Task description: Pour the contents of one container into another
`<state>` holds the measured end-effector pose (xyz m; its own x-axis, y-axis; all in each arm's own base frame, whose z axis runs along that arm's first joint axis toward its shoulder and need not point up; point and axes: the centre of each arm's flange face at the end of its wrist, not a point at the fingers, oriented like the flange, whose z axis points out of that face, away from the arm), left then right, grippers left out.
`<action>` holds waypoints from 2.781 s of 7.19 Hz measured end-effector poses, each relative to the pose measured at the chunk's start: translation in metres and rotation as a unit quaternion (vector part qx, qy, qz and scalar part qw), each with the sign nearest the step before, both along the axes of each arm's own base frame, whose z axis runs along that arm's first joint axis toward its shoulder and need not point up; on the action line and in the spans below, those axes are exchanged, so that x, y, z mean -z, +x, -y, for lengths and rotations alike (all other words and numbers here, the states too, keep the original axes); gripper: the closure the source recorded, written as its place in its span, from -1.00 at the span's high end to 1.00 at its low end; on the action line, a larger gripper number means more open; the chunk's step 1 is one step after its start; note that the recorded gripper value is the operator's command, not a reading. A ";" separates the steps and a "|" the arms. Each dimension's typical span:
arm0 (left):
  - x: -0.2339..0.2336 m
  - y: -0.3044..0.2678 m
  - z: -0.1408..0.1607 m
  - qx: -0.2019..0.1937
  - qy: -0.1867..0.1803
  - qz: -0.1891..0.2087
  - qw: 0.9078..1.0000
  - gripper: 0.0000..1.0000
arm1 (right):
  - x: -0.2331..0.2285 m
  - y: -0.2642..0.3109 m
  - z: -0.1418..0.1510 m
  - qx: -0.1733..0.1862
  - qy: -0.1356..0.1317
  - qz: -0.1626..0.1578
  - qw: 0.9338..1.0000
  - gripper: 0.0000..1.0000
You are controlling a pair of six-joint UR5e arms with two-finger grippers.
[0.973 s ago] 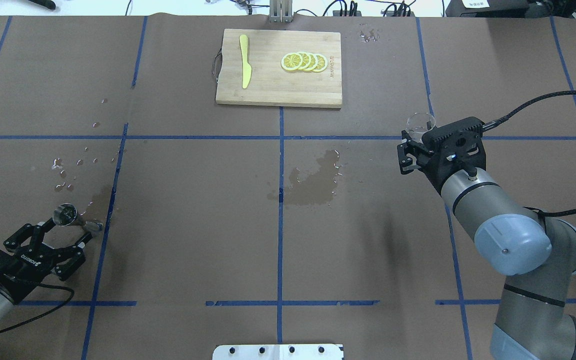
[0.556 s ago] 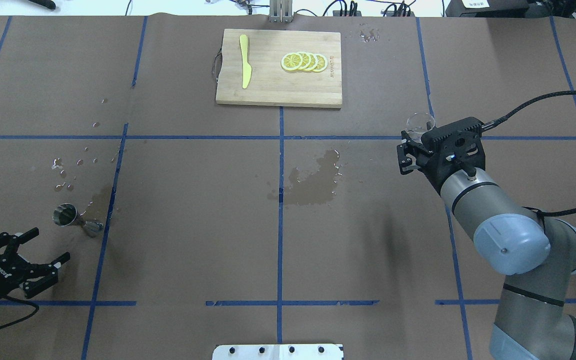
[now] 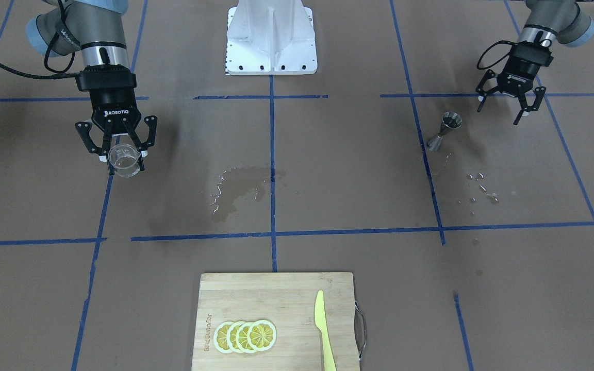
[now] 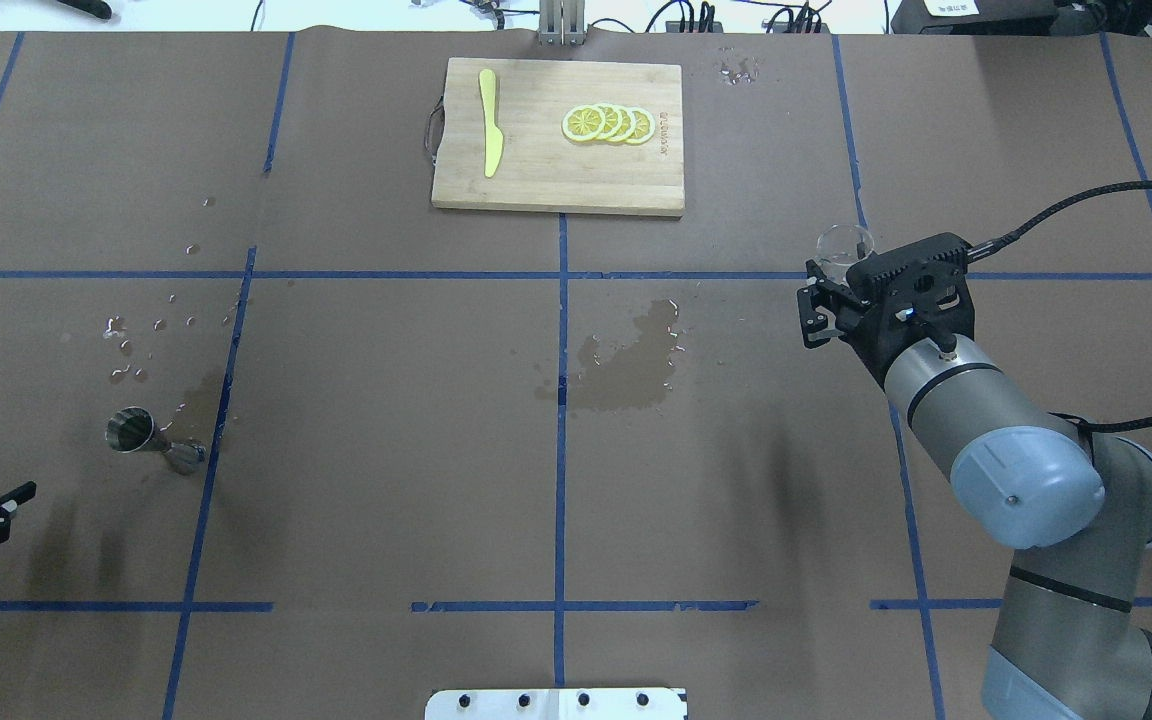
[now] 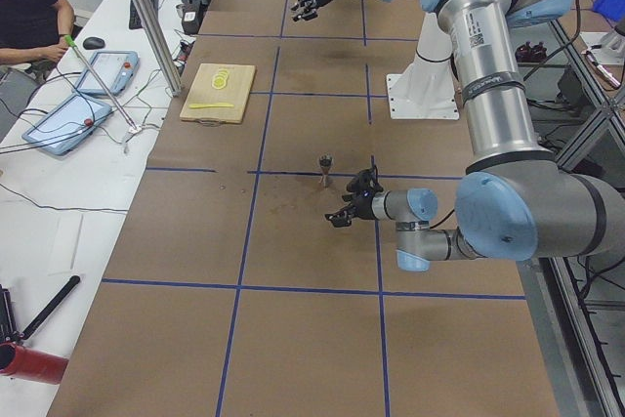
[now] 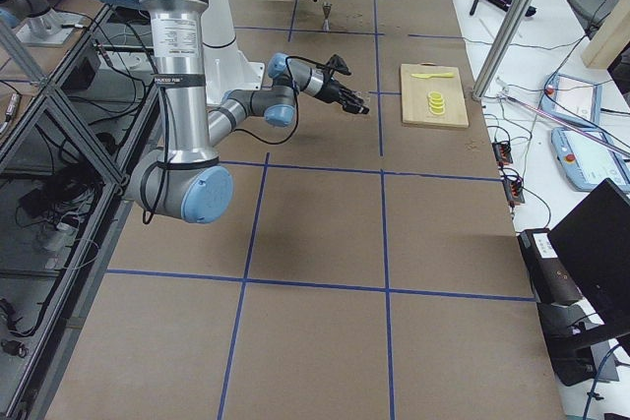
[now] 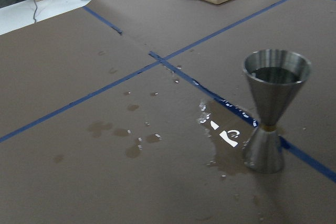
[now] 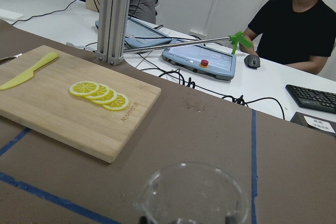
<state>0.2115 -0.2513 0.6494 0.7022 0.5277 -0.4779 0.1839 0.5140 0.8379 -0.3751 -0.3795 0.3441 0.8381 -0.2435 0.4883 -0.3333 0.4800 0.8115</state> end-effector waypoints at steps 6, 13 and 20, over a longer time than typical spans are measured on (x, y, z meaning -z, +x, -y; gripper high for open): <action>0.041 -0.066 0.219 -0.037 -0.169 0.032 0.984 1.00 | -0.015 -0.005 0.002 -0.017 -0.027 0.030 0.999 -1.00; 0.097 -0.120 0.242 -0.107 -0.321 -0.036 0.940 1.00 | -0.158 0.019 -0.043 -0.057 -0.033 0.112 0.992 -1.00; 0.108 -0.121 0.239 -0.100 -0.325 -0.049 0.939 1.00 | -0.188 -0.016 -0.095 -0.064 -0.003 0.090 0.994 -0.79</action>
<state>0.0903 -0.4906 0.5416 0.5551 0.2190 -0.8025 0.0886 0.9437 0.3188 -0.3914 -0.2849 0.5322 0.7611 -0.1374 0.6339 -0.5308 0.4297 0.7305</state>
